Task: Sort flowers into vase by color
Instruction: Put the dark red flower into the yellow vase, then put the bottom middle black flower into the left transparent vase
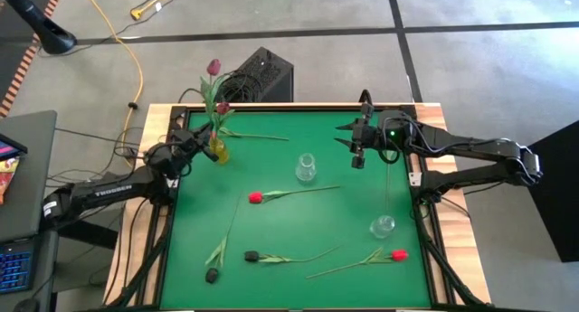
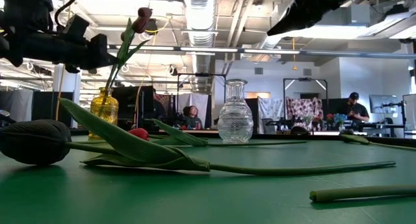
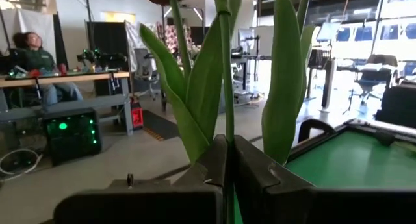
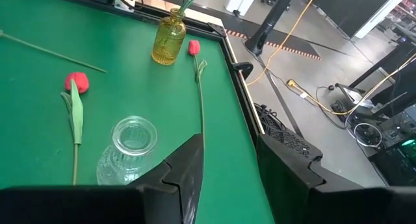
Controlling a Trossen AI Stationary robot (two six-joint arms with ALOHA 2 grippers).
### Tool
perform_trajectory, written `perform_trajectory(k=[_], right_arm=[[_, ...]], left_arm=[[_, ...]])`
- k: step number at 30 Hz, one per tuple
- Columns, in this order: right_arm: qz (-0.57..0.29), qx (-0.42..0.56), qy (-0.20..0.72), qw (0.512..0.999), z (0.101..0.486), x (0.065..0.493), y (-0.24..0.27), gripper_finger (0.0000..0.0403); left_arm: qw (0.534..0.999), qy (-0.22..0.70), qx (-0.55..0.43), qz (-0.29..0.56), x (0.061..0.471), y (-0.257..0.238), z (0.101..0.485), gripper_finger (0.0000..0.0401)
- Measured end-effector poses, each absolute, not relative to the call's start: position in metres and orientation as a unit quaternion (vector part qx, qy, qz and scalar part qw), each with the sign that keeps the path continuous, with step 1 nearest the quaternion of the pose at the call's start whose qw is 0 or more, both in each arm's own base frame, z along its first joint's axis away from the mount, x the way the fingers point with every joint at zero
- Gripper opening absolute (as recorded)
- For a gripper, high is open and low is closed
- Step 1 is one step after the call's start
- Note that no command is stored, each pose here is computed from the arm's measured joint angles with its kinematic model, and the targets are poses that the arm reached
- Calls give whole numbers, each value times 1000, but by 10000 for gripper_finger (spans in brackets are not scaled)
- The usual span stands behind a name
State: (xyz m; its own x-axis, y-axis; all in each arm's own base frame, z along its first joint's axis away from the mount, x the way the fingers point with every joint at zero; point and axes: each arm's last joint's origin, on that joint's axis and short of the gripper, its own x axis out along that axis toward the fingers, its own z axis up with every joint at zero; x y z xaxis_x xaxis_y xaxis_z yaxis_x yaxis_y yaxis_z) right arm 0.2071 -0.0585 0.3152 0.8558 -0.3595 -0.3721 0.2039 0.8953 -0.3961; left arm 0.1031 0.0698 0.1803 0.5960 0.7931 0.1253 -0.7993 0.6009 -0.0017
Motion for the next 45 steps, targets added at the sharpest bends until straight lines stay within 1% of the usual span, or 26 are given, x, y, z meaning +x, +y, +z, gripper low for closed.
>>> perform_trajectory(k=[14, 23, 30, 34, 40, 45], right_arm=[[-148, -175, 225, 947, 315, 207, -58, 169], [-147, -175, 227, 947, 315, 207, -58, 169], [-147, -175, 228, 947, 314, 207, -58, 169], [-147, -175, 228, 947, 314, 207, -58, 169], [-147, -175, 228, 947, 314, 207, -58, 169], [-147, -175, 228, 947, 314, 207, -58, 169]], left_arm=[[892, -47, 42, 447, 103, 70, 180, 4], [892, -46, 44, 447, 103, 70, 180, 38], [892, -46, 44, 447, 103, 70, 180, 57], [894, -45, 46, 443, 103, 70, 180, 60], [913, -27, 68, 402, 106, 68, 180, 59], [913, -1, 82, 400, 109, 70, 191, 59]])
